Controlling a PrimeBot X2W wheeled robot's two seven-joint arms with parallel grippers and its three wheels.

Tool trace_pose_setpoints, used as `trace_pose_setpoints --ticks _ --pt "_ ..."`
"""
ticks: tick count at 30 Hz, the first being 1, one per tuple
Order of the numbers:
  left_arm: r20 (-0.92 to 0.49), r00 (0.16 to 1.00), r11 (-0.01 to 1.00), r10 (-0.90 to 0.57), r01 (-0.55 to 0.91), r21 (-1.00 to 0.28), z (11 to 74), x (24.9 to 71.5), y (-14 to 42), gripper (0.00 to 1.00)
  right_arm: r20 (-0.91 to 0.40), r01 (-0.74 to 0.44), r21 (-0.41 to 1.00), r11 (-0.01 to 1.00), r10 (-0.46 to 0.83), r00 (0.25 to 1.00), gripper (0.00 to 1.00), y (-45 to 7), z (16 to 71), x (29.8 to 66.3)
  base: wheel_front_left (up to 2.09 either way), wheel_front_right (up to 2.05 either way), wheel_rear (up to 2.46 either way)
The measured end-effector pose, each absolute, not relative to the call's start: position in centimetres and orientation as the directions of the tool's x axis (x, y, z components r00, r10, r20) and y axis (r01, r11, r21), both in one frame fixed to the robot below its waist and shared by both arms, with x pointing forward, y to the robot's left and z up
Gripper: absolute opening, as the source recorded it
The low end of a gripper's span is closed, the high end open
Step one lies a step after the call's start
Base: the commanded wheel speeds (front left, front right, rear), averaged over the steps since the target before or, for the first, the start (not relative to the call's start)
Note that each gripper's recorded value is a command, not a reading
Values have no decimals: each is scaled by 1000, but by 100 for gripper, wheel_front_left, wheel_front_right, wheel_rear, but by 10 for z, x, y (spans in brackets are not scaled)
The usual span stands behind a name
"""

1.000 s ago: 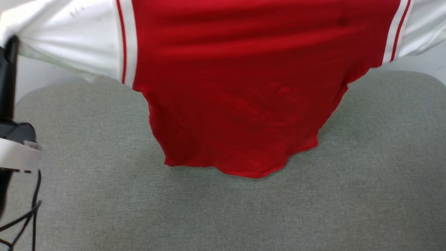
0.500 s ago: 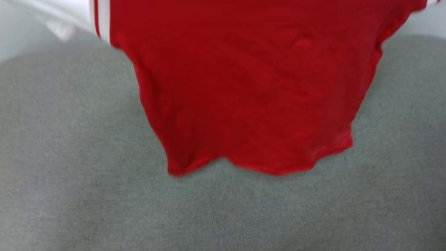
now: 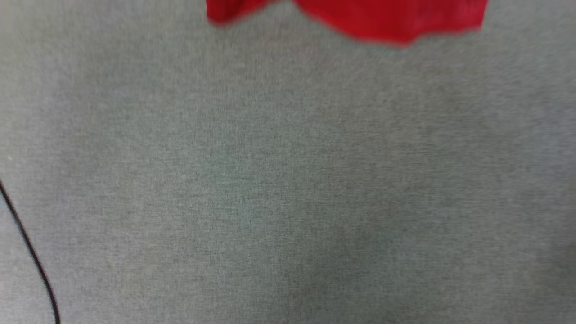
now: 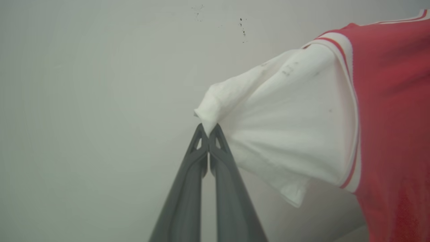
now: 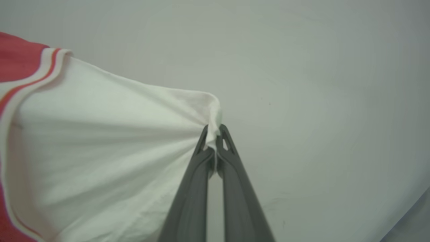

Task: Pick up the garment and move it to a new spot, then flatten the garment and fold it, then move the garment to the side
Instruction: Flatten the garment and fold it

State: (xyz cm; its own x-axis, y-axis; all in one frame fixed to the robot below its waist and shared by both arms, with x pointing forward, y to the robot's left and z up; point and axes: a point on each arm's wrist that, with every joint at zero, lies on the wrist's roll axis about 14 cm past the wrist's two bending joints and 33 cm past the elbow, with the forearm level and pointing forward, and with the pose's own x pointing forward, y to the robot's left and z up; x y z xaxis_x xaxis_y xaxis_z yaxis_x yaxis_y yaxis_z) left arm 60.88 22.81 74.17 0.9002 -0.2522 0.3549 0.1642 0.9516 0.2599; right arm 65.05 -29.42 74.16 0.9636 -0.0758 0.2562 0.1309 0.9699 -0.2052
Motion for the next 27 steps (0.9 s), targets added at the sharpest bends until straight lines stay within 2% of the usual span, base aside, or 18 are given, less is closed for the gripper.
trace_pose_setpoints --ticks 7,14,20,27 --pt "390 895 962 -216 126 243 731 663 235 0 265 153 -170 973 -104 959 0 -292 716 702 0 0 0" --pt "325 929 971 -178 112 212 680 689 247 0 239 115 -90 989 -90 967 0 -275 667 728 0 0 0" --pt "221 959 980 -177 151 128 619 678 243 0 140 82 22 996 -84 987 0 -268 613 719 0 0 0" --pt "92 977 981 -193 190 40 557 633 236 0 9 60 74 995 -61 998 0 -266 563 681 0 0 0"
